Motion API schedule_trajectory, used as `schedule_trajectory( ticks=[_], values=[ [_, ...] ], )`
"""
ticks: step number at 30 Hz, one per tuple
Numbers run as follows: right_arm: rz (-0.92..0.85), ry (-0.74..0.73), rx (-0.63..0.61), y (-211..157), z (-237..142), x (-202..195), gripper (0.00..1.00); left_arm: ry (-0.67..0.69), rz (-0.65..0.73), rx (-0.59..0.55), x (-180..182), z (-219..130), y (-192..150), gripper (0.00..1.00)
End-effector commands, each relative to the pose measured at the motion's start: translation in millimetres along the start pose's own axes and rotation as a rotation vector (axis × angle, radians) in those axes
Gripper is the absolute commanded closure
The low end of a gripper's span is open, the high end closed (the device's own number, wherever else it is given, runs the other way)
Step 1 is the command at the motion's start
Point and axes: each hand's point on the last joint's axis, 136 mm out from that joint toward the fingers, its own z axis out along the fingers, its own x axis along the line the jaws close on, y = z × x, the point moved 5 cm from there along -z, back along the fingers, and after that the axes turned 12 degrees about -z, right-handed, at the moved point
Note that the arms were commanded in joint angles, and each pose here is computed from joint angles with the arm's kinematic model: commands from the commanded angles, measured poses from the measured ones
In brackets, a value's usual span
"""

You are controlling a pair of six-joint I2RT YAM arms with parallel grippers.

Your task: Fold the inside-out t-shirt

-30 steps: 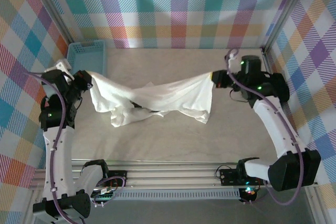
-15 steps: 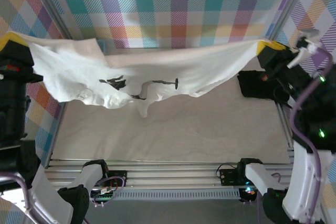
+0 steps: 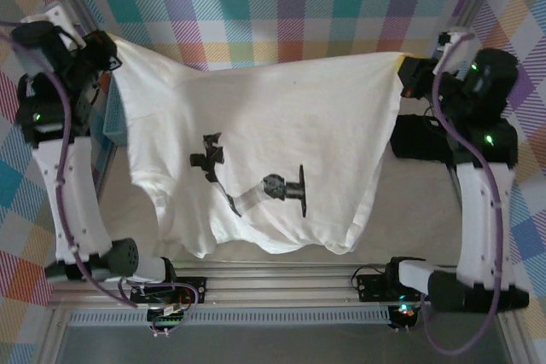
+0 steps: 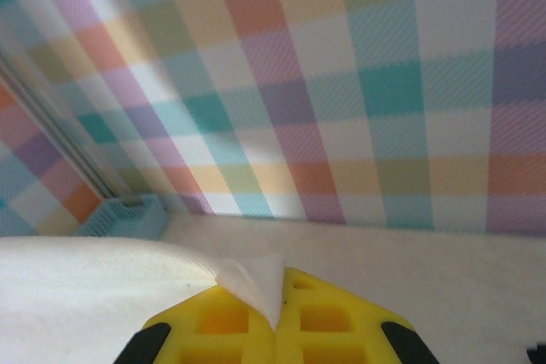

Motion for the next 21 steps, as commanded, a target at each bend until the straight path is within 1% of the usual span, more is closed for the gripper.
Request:
schedule_trajectory(
  ticks=[1,4,8,10,18,21],
  values=[
    [-0.084,-0.03,-0.109,28.6,-12.4,2.0,1.0,-0.109,0.018,-0.146,-31.3,-39.1,31.2,1.0],
    [-0.101,-0.026,-0.129,34.1,-20.2,6.5,1.0,-0.136,0.021,-0.177,-37.5,-52.9,36.5,1.0],
    [-0.133,-0.022,-0.169,39.4,-48.4,21.0,1.0,-0.176,0.024,-0.241,-47.7,-91.4,42.6,1.0],
    [-0.149,-0.023,-0.188,39.4,-65.2,29.2,1.0,-0.2,0.028,-0.279,-52.6,-116.2,44.5,1.0],
    [-0.232,-0.055,-0.341,51.1,-161.2,72.5,1.0,-0.292,0.058,-0.476,-71.8,-231.2,51.4,1.0],
    [-0.26,-0.058,-0.395,60.3,-190.2,86.5,1.0,-0.312,0.075,-0.54,-78.8,-261.3,58.0,1.0]
  ],
)
